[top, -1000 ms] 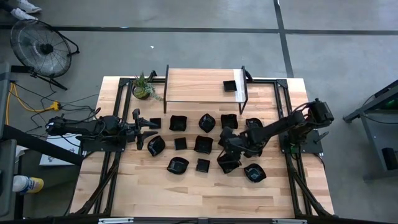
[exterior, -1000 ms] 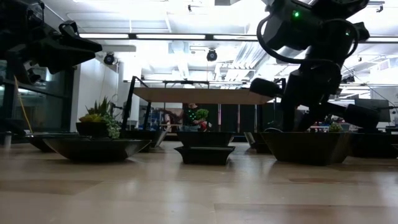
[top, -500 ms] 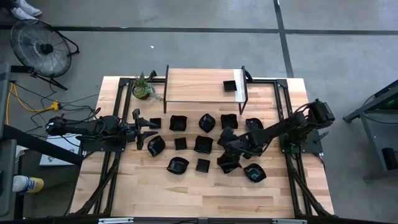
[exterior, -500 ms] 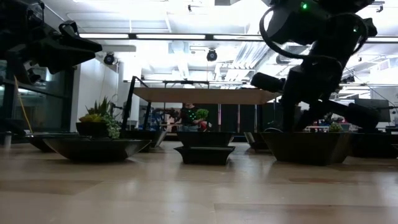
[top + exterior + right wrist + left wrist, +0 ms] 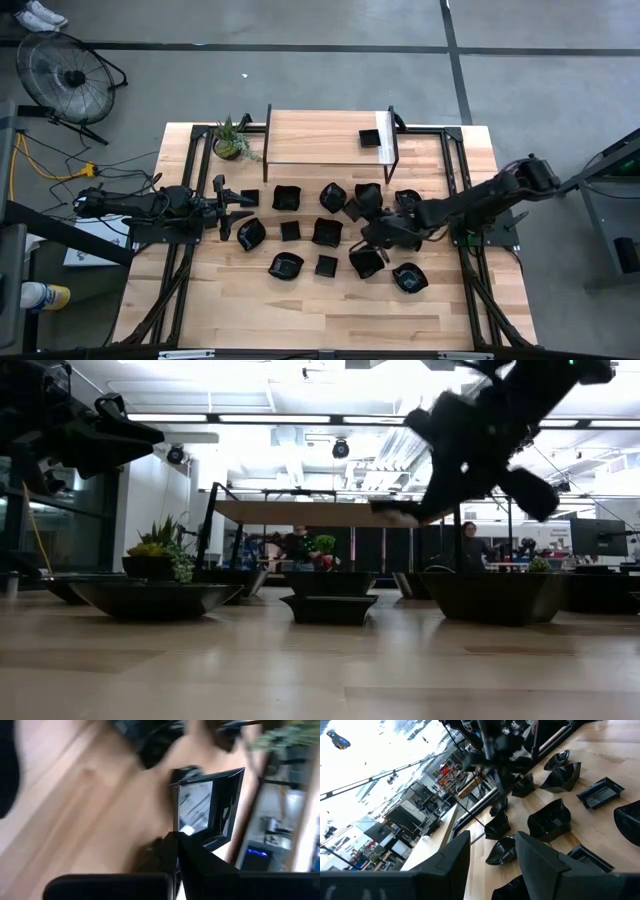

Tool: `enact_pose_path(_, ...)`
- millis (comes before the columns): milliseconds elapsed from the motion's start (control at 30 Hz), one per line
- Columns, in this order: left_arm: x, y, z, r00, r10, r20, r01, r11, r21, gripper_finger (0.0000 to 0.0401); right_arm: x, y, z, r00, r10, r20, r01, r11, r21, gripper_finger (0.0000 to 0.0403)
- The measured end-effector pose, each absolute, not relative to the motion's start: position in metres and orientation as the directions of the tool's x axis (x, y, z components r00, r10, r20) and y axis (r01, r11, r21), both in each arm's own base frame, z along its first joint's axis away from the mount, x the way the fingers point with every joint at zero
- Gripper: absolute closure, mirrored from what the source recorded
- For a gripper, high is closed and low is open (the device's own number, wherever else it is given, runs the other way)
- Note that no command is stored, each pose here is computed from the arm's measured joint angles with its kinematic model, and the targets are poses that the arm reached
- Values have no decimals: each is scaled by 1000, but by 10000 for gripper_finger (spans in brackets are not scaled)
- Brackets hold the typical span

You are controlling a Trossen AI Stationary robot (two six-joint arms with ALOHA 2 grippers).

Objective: Pick & Place Mini shaped plates
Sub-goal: Stack the black square plate on top of the black square plate on the shelf

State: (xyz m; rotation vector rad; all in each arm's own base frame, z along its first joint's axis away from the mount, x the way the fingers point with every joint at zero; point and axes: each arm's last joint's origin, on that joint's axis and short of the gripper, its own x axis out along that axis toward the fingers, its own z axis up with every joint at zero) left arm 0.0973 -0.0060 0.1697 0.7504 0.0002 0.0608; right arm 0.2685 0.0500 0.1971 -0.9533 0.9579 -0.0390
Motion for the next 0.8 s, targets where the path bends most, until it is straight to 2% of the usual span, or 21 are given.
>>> enact_pose_path(433,97,-6,170,998,55,22,-55,730,681,247,264,24,246,714,-532,-456,-95,572,-815,400)
enact_pose_path(800,97,-6,170,998,55,22,-55,730,681,247,270,-22,259,664,-661,-350,53,509,-859,397)
